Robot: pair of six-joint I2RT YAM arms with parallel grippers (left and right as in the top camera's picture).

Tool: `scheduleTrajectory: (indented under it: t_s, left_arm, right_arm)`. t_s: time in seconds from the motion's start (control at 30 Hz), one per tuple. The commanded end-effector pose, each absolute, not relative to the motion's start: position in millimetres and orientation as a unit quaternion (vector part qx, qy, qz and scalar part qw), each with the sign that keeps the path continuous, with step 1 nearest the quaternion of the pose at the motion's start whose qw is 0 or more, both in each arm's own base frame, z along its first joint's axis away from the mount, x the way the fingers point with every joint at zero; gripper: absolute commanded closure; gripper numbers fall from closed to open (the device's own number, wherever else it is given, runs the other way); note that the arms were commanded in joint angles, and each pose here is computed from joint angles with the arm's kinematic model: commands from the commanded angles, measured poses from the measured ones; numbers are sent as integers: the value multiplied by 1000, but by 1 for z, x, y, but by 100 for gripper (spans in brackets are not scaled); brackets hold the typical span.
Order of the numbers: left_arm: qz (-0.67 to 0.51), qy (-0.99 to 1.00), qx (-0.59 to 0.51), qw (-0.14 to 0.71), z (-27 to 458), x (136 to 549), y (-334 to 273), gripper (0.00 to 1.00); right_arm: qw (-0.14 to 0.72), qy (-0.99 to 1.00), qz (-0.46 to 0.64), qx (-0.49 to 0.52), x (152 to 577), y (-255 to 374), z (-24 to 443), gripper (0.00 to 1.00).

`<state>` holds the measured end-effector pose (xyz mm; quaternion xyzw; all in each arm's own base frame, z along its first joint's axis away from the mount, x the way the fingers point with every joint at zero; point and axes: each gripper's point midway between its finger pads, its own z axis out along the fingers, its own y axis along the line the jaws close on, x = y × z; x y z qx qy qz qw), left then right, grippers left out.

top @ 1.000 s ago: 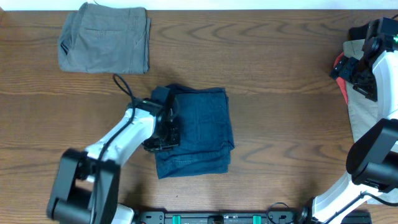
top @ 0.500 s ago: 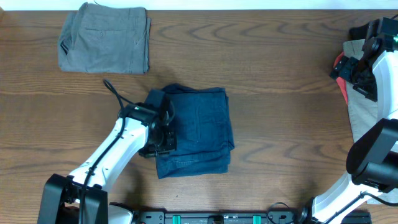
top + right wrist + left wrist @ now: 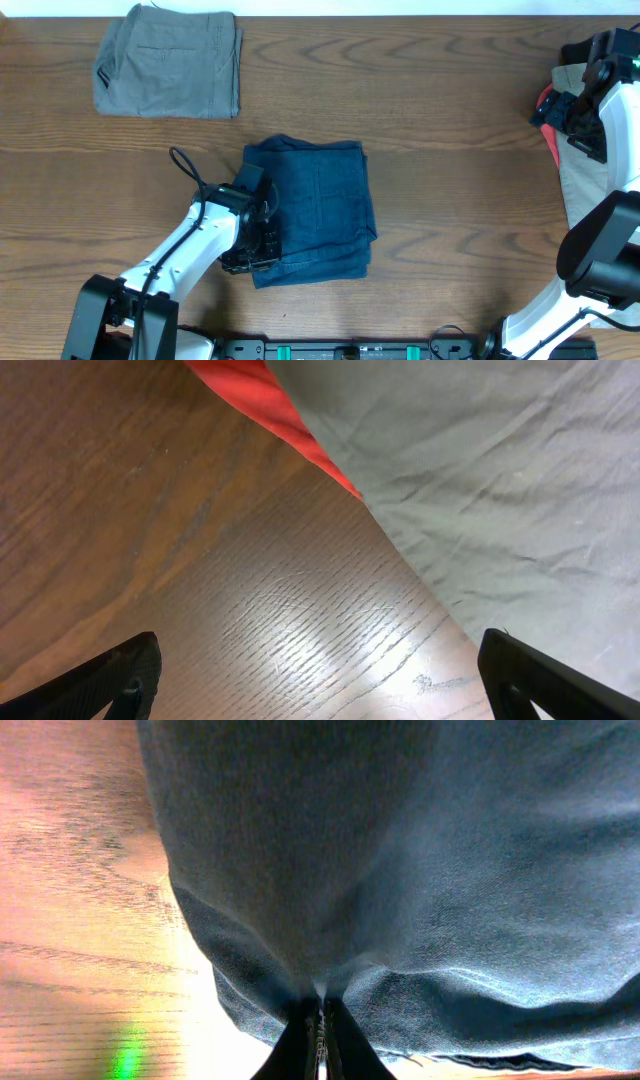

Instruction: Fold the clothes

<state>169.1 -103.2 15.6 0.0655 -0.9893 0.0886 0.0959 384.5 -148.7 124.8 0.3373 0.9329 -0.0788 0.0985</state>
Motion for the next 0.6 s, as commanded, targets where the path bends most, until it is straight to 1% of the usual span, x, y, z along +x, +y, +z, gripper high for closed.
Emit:
scheduleTrajectory:
  t_s: [0.0, 0.13, 0.27, 0.4, 0.57]
  left_arm:
    - [89, -987, 74, 109, 14, 163, -102, 94]
    - [87, -988, 73, 108, 29, 165, -102, 94]
    - [86, -991, 69, 70, 53, 179, -101, 94]
    - [97, -993, 61, -12, 82, 208, -104, 94]
    - [147, -978, 45, -144, 105, 266, -123, 94]
  right_arm:
    - [105, 934, -84, 332, 387, -151, 129, 1]
    - [105, 934, -84, 332, 387, -151, 129, 1]
    - [105, 934, -84, 332, 387, -151, 129, 1]
    - [105, 934, -84, 332, 387, -151, 129, 1]
    - [105, 934, -84, 332, 387, -151, 129, 1]
